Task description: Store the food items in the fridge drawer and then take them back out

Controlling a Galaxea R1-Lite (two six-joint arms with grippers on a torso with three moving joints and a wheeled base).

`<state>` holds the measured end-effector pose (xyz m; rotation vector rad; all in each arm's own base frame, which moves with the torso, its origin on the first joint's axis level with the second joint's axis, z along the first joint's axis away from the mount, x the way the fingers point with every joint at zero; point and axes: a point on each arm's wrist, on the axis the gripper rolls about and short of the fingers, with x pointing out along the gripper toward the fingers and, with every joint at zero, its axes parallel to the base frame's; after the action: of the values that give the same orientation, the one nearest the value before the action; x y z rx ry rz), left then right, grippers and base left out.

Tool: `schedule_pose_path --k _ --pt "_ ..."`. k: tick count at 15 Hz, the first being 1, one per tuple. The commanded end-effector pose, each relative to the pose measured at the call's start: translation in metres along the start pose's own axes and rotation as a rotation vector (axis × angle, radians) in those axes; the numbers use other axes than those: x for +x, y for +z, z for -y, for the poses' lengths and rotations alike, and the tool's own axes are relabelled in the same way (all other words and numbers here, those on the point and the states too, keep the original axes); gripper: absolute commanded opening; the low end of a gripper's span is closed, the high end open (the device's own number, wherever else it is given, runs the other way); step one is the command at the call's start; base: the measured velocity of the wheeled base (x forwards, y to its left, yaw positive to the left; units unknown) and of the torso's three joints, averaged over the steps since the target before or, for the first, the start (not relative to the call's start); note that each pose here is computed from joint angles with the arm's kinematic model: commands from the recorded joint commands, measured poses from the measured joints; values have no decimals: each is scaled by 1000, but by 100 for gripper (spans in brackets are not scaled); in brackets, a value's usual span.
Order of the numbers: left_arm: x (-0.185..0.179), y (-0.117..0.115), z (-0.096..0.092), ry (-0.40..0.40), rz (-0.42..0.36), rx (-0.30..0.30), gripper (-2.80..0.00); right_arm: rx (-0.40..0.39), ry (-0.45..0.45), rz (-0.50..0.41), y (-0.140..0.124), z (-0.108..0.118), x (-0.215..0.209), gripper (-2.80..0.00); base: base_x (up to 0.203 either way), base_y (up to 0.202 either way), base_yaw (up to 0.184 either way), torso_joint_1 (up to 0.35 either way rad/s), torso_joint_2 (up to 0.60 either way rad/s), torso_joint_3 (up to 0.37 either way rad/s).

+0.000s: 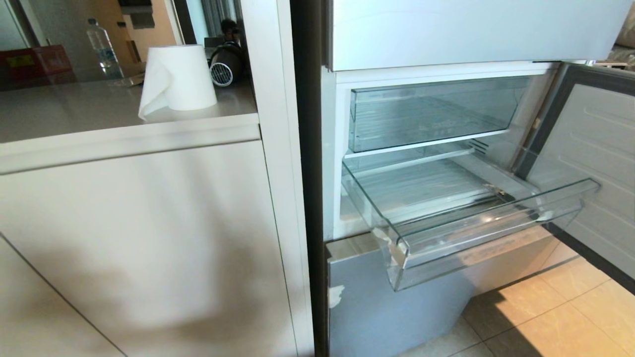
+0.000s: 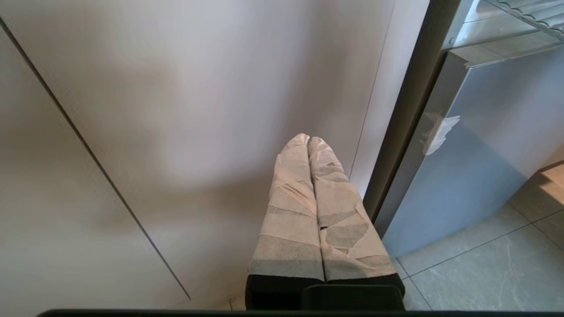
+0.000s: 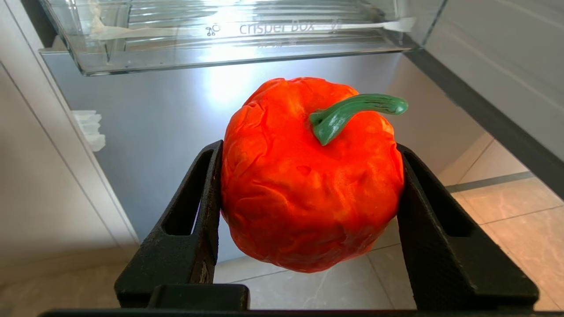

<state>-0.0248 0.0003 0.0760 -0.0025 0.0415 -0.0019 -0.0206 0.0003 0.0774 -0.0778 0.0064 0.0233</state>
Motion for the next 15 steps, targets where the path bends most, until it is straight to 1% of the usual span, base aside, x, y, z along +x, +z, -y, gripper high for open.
schedule_pose_path --k 1,3,4,6,8,9,10,11,13,15 --pt "0 0 0 0 0 0 -280 2 6 -19 13 1 10 -280 0 0 0 0 0 0" --pt "0 0 0 0 0 0 -280 2 9 -11 41 4 34 -280 0 0 0 0 0 0" --pt "0 0 0 2 0 0 -280 2 11 -1 60 5 51 -280 0 0 0 0 0 0" --pt "0 0 0 0 0 0 -280 2 22 47 103 8 88 -280 0 0 0 0 0 0" --pt "0 0 0 0 0 0 -280 8 43 98 156 11 134 -280 0 0 0 0 0 0" --pt "0 0 0 0 0 0 -280 18 64 86 174 10 157 -280 0 0 0 0 0 0" --pt "0 0 0 0 0 0 -280 32 94 45 185 7 184 -280 0 0 0 0 0 0" --pt "0 0 0 0 0 0 -280 42 122 -2 189 2 209 -280 0 0 0 0 0 0" --pt "0 0 0 0 0 0 -280 54 162 -87 185 -7 257 -280 0 0 0 0 0 0" --pt "0 0 0 0 0 0 -280 59 185 -163 172 -16 301 -280 0 0 0 0 0 0"
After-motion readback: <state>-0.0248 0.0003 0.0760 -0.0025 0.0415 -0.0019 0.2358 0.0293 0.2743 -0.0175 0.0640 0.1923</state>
